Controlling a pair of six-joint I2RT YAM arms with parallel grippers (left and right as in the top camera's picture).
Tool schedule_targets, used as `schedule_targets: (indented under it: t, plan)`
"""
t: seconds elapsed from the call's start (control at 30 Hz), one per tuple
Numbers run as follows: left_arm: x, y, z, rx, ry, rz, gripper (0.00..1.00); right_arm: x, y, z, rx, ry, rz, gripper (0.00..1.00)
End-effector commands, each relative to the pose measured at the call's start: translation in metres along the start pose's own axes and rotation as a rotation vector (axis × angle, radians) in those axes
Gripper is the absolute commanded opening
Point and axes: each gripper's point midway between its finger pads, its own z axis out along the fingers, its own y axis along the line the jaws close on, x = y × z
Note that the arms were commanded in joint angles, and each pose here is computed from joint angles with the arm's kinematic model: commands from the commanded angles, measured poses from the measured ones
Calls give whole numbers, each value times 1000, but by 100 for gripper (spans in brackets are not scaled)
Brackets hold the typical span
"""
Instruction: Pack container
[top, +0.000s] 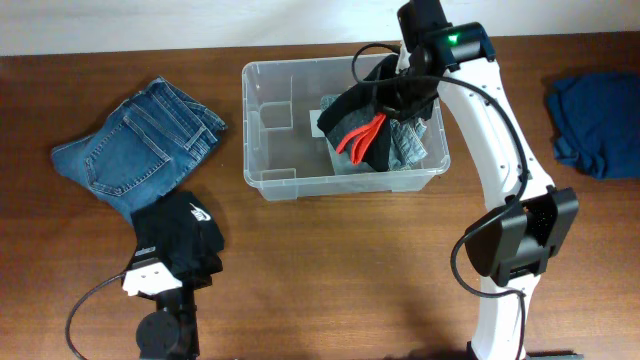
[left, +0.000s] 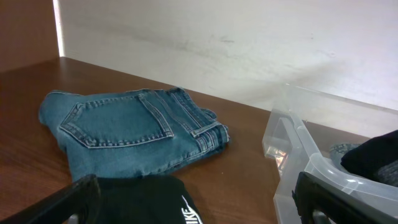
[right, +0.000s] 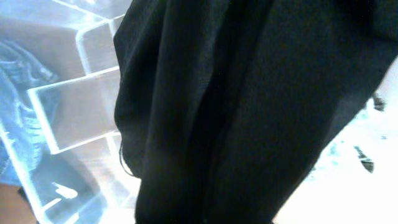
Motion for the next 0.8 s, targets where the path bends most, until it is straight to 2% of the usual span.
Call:
schedule_targets:
  t: [0.0,0.03,0.07,0.17,0.27,0.37,0.53,0.63,0.67,0.77]
  plan:
    - [1,1,0,-4,-5,10,99,-4,-8,-15,50,-55,-25,16]
    - [0,1,0,-4,-5,10,99,-4,-9,-14,54,-55,-30,17]
    - [1,1,0,-4,-5,10,99,-3,-11,-13,65,-55,-30,22]
    - [0,1,0,-4,-5,10,99,-3,-18,-11,97,-54,-49,66]
    - [1,1,0,-4,-5,11,99,-3,-27,-9,146,-54,-84,74]
    - [0,1,0,-4,-5,10,100,-8,-39,-12,218,-84,-87,75]
    - [1,1,0,-4,-5,10,99,-25,-42,-24,235,-144,-176,69]
    - [0,1,0,-4,-5,10,99,-39,-28,-42,208,-210,-267,61]
    - [0,1,0,-4,-5,10,99,-43,-23,-48,198,-234,-294,58]
    - [0,1,0,-4,-5,11,99,-56,-4,-65,147,-304,-390,32]
